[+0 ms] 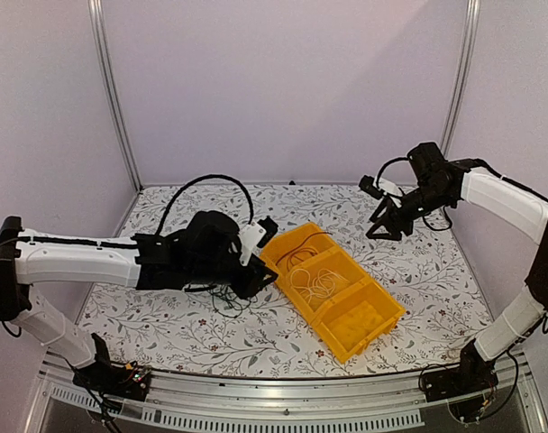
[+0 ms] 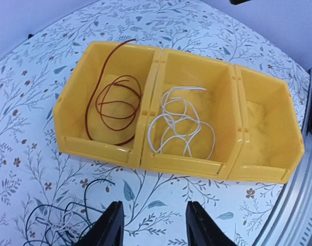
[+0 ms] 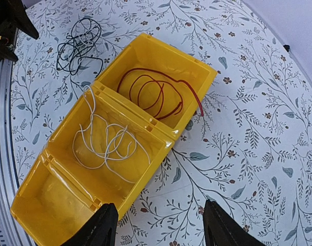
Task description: Untangle the cables
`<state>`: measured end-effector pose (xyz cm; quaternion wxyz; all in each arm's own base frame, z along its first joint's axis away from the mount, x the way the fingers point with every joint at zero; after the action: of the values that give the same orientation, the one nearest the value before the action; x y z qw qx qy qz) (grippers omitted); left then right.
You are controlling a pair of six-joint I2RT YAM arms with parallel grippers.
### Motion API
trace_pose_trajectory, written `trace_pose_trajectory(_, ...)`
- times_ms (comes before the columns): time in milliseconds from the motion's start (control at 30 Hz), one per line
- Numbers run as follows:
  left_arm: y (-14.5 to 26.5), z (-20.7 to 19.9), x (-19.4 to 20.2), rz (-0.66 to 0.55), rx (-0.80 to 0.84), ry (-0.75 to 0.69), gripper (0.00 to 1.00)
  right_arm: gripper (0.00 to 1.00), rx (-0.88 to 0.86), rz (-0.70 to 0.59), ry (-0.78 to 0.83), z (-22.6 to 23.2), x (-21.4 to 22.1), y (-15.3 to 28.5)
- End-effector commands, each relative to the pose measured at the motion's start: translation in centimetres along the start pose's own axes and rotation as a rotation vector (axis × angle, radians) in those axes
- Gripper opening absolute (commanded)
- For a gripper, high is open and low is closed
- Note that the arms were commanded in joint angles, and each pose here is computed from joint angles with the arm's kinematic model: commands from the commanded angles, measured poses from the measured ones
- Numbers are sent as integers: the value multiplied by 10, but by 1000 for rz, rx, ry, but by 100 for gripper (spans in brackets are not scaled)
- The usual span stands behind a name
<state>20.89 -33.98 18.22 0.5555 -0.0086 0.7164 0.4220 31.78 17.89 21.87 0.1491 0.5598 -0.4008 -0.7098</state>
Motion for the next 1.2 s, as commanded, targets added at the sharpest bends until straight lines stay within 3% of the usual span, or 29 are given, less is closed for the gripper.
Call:
trace_pose_trajectory(0,15,65,40,110,-279,326,38,60,38,-33,46,-7,-22,2)
trace_pose_trajectory(200,21,117,80,176,-422,561,27,59,15,-30,91,3,-33,-10)
trace_pose_trajectory(433,-5,124,81,189,-321,581,17,59,-7,-8,101,14,-26,-17)
trace_pose_trajectory(700,-28,136,89,320,-376,613,26,59,18,13,103,17,-16,-13)
trace_pose_trajectory(1167,-48,138,94,397,-294,662,17,59,24,18,111,21,-10,-13)
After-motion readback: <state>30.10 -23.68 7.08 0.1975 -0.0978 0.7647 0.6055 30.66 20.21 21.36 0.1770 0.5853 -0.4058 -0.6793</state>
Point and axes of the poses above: each gripper's point midway between its finger pads, its own y axis back along the fingers, its own z axis along the line the jaws close on, x = y × z, the point moved 4 cm from there along y, back along the fingers, and after that the axes turned 3 degrees about -y, right-handed, at the moved point
